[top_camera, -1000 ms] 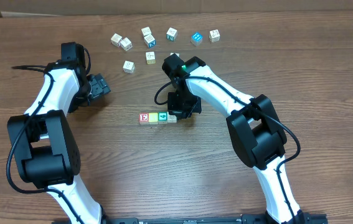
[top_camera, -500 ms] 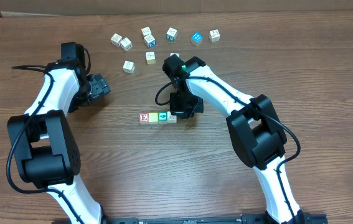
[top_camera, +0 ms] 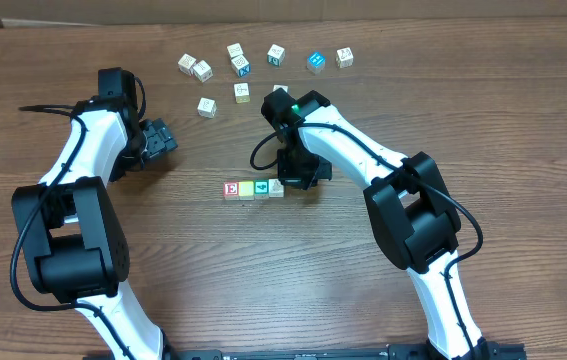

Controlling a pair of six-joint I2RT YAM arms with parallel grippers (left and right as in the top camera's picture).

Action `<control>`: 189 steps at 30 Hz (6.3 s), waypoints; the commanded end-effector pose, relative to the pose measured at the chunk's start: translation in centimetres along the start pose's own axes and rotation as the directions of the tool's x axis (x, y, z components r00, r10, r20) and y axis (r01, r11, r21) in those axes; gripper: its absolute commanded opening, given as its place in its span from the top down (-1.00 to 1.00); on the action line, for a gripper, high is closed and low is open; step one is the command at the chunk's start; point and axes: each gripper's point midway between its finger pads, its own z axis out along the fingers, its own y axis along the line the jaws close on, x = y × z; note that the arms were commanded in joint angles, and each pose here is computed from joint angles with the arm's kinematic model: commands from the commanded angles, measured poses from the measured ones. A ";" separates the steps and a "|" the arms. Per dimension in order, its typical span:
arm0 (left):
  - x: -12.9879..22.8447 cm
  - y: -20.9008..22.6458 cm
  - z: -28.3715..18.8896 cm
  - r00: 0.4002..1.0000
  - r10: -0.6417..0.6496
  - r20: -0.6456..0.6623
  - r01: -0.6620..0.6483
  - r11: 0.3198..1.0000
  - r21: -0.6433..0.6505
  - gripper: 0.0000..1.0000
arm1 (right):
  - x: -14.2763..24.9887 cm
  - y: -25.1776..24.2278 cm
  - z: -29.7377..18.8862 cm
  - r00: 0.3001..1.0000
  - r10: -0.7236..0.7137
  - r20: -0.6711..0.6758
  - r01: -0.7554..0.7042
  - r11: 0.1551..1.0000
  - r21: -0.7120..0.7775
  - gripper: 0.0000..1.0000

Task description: Form a horizontal line

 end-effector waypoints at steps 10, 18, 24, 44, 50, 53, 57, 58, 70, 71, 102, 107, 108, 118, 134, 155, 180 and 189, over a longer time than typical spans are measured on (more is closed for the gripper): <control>-0.1 0.0 -0.3 1.000 0.001 0.012 -0.001 1.000 -0.006 -0.99 | -1.1 -1.8 -1.0 0.998 0.012 0.064 -0.017 0.997 0.070 0.88; -0.1 0.0 -0.4 1.000 0.001 0.012 0.000 1.000 -0.006 -0.99 | -2.2 -5.2 -1.0 0.995 0.095 0.037 -0.098 0.992 0.080 0.82; -0.1 0.0 -0.3 1.000 0.001 0.012 -0.001 1.000 -0.006 -0.99 | -2.8 -8.4 -0.9 0.986 0.169 0.007 -0.169 0.981 0.093 0.41; -0.1 0.0 -0.3 1.000 0.001 0.012 -0.001 1.000 -0.006 -0.99 | -6.0 -10.0 0.7 0.968 0.233 0.096 -0.237 0.971 0.025 -1.00; -0.1 0.0 -0.3 1.000 0.001 0.012 -0.001 1.000 -0.006 -0.99 | -9.3 -8.8 0.3 0.947 0.241 0.213 -0.235 0.970 -0.056 -1.00; -0.1 0.0 -0.3 1.000 0.001 0.012 -0.001 1.000 -0.006 -0.99 | -11.0 -8.1 -0.2 0.929 0.248 0.274 -0.229 0.968 -0.099 -1.00; -0.1 0.0 -0.4 1.000 0.001 0.012 0.000 1.000 -0.006 -0.99 | -12.7 -7.5 -0.8 0.907 0.257 0.334 -0.221 0.965 -0.142 -1.00; -0.1 0.0 -0.3 1.000 0.001 0.012 -0.001 1.000 -0.006 -0.99 | -12.9 -7.4 -0.9 0.904 0.258 0.342 -0.219 0.964 -0.148 -1.00; -0.1 0.0 -0.4 1.000 0.001 0.012 0.000 1.000 -0.006 -0.99 | -13.3 -7.3 -1.1 0.898 0.260 0.355 -0.217 0.963 -0.157 -1.00; -0.1 0.0 -0.3 1.000 0.001 0.012 -0.001 1.000 -0.006 -0.99 | -13.3 -7.3 -1.1 0.898 0.260 0.355 -0.217 0.963 -0.157 -1.00; -2.5 -0.3 -7.4 0.984 -0.028 0.176 0.015 0.997 0.075 -0.99 | -13.3 -7.3 -1.1 0.898 0.260 0.355 -0.217 0.963 -0.157 -1.00; -3.6 -0.1 -13.4 0.951 -0.059 0.304 0.016 0.990 0.142 -0.99 | -13.3 -7.3 -1.1 0.898 0.260 0.355 -0.217 0.963 -0.157 -1.00; -3.7 0.0 -14.3 0.945 -0.064 0.322 0.015 0.988 0.151 -0.99 | -13.3 -7.3 -1.1 0.898 0.260 0.355 -0.217 0.963 -0.157 -1.00; -4.1 1.0 -16.3 0.922 -0.074 0.380 0.027 0.992 0.126 -0.99 | -13.3 -7.3 -1.1 0.898 0.260 0.355 -0.217 0.963 -0.157 -1.00; 0.2 3.6 -14.4 0.970 0.008 0.243 -0.007 1.000 -0.005 -0.99 | -13.3 -7.3 -1.1 0.898 0.260 0.355 -0.217 0.963 -0.158 -1.00; 7.4 3.8 -4.5 0.981 -0.074 0.180 0.057 0.994 0.095 -0.99 | -13.3 -7.3 -1.1 0.898 0.260 0.355 -0.217 0.963 -0.157 -1.00; 11.4 -1.8 -3.3 0.882 0.310 0.355 -0.413 0.870 0.268 -0.99 | -13.3 -7.3 -1.1 0.898 0.260 0.355 -0.217 0.963 -0.157 -1.00; 13.7 -2.7 -2.0 0.825 0.319 0.467 -0.502 0.794 0.342 -0.99 | -13.3 -7.3 -1.1 0.898 0.260 0.355 -0.217 0.963 -0.157 -1.00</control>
